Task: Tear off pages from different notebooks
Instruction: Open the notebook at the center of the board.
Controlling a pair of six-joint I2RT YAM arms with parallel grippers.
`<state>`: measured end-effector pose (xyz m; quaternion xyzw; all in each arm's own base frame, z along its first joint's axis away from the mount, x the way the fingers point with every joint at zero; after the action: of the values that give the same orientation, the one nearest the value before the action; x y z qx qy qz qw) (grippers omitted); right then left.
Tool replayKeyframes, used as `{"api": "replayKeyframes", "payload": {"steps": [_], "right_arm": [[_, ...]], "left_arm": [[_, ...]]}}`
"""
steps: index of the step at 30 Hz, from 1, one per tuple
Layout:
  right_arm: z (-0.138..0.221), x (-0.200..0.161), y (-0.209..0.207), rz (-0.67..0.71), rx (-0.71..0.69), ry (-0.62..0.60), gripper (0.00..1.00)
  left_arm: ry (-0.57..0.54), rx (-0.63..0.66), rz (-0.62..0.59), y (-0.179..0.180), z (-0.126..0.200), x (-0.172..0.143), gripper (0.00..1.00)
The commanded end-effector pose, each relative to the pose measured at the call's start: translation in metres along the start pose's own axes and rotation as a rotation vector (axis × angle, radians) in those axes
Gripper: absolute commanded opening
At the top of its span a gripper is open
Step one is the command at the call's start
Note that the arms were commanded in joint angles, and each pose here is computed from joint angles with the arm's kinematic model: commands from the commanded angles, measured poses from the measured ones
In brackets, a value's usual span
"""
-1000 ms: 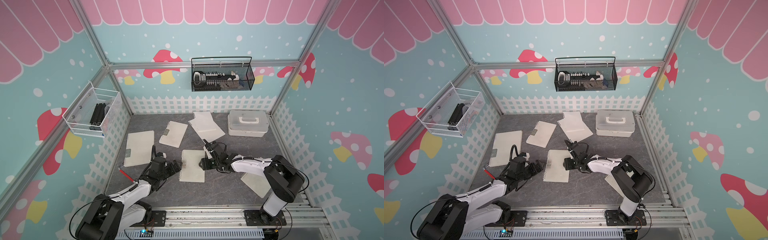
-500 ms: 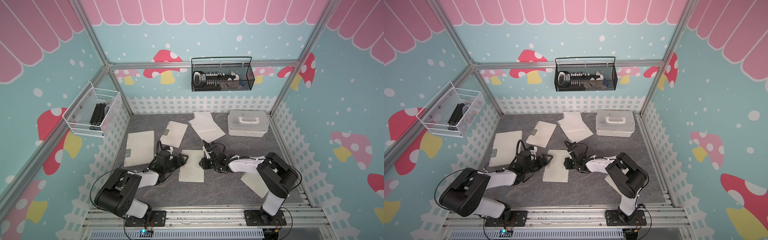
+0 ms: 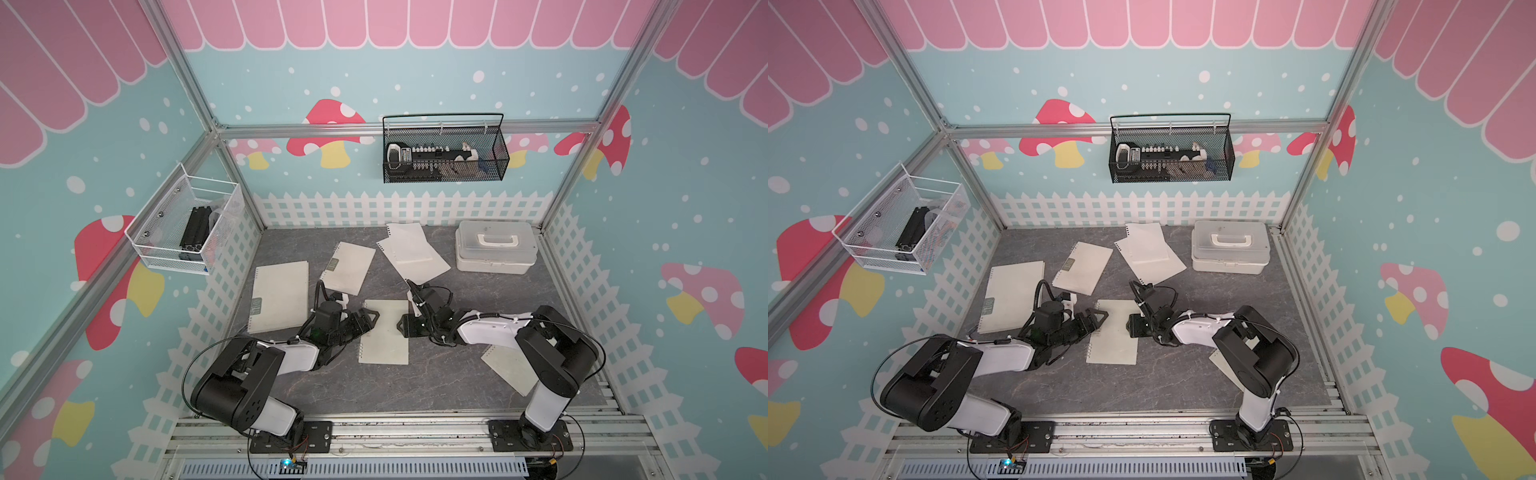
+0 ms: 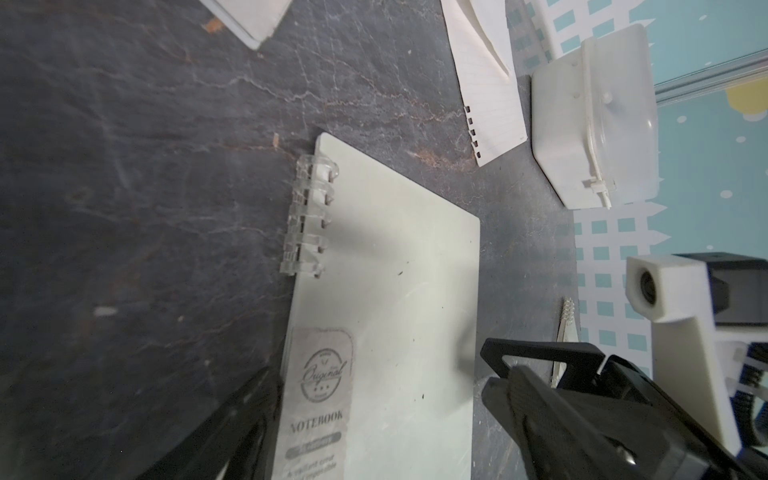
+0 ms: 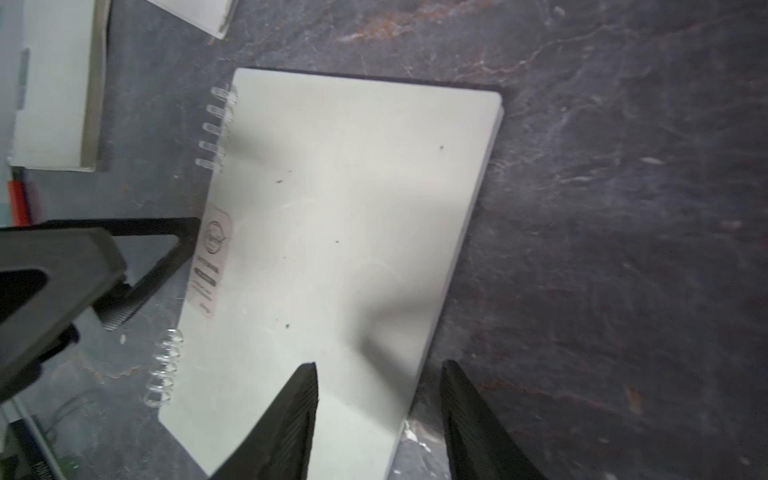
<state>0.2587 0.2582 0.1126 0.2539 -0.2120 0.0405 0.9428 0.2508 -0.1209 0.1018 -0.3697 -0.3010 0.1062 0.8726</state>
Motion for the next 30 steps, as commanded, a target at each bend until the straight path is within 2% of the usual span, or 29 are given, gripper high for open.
{"api": "replayKeyframes", "payload": {"steps": [1, 5, 14, 21, 25, 30], "right_arm": [[-0.011, -0.005, -0.009, -0.036, -0.042, 0.025, 0.5], [-0.02, -0.004, -0.005, -0.056, 0.028, 0.02, 0.36], [0.0, 0.005, 0.011, -0.035, 0.094, -0.016, 0.27], [0.021, 0.013, 0.035, 0.005, 0.177, -0.045, 0.25], [0.023, 0.017, 0.047, 0.007, 0.275, -0.048, 0.26], [0.024, 0.019, 0.064, 0.011, 0.444, -0.048, 0.32]], "left_arm": [[0.077, 0.073, 0.048, 0.014, -0.002, -0.015, 0.87], [0.081, 0.072, 0.052, 0.014, -0.003, -0.015, 0.87], [0.081, 0.029, 0.062, 0.008, -0.006, -0.013, 0.87], [0.094, 0.005, 0.057, 0.002, -0.008, -0.01, 0.86], [0.098, -0.019, 0.068, 0.001, -0.01, -0.01, 0.87], [0.058, -0.128, 0.138, 0.001, -0.006, -0.011, 0.87]]}}
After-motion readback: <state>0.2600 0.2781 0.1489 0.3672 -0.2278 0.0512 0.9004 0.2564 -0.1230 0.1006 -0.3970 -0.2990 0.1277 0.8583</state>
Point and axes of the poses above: each gripper's point midway between its finger pads, its own z axis back along the fingers, its own y axis along the line the jaws close on, x = y × z, the point moved 10 cm from there along z, back along the fingers, and after that the axes turned 5 degrees about -z, right-handed, at the moved point
